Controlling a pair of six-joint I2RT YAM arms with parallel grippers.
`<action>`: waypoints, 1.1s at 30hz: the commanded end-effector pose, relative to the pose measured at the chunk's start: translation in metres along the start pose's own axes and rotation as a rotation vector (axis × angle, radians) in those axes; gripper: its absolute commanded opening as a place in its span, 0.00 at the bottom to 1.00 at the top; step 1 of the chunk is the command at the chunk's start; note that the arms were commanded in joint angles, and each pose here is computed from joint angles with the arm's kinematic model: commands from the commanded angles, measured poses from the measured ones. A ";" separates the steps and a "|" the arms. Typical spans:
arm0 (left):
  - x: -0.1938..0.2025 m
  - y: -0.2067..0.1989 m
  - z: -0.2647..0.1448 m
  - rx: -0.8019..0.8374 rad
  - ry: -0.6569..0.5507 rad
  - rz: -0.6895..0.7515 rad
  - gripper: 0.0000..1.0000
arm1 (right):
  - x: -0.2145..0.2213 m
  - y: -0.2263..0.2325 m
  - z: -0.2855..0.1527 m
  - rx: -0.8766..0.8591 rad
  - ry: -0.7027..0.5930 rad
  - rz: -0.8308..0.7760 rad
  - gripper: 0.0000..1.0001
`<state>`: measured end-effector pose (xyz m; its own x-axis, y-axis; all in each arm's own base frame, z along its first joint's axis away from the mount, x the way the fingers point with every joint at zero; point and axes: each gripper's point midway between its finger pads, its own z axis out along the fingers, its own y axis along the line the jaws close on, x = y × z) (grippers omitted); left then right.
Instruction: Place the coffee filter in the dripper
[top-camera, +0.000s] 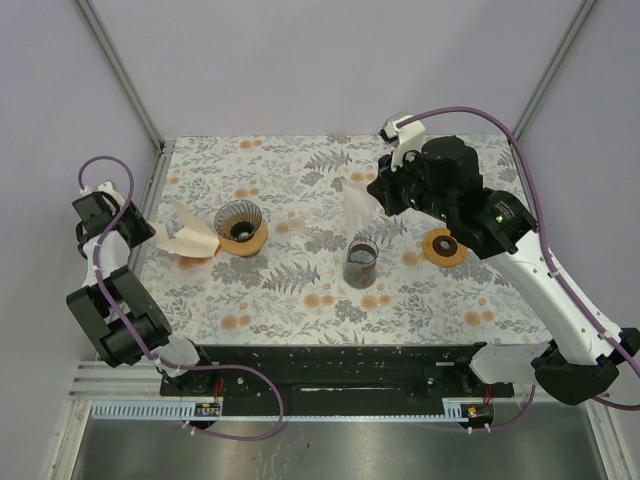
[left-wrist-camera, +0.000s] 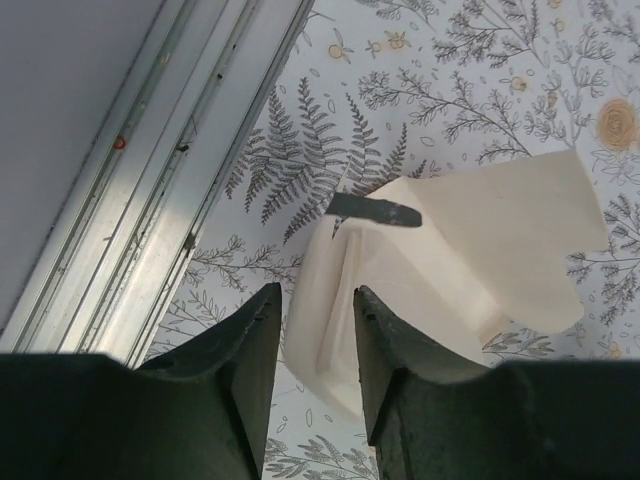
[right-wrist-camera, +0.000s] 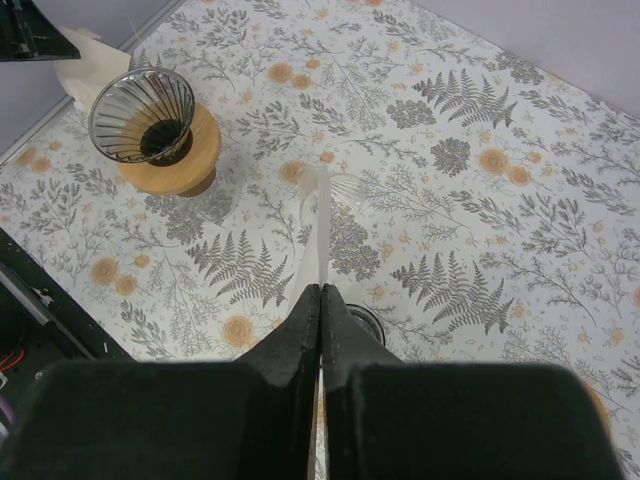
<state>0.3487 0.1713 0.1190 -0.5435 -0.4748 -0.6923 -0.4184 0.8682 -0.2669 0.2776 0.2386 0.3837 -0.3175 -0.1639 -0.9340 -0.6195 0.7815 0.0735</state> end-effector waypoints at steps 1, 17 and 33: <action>0.003 0.014 -0.003 -0.064 -0.008 0.043 0.41 | -0.005 0.013 0.002 -0.062 -0.013 0.011 0.00; -0.007 0.051 -0.045 -0.289 -0.066 0.254 0.73 | 0.007 0.025 0.017 -0.125 0.034 0.051 0.00; -0.087 -0.162 -0.179 0.171 -0.440 0.655 0.92 | -0.002 0.024 0.031 -0.085 0.012 0.175 0.00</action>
<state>0.3303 0.1149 0.2774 -0.4241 0.0575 -0.9038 -0.1857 0.9713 0.1489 0.2770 0.2720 0.3560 -0.4590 -0.1297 -0.8789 -0.6430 0.7312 0.2279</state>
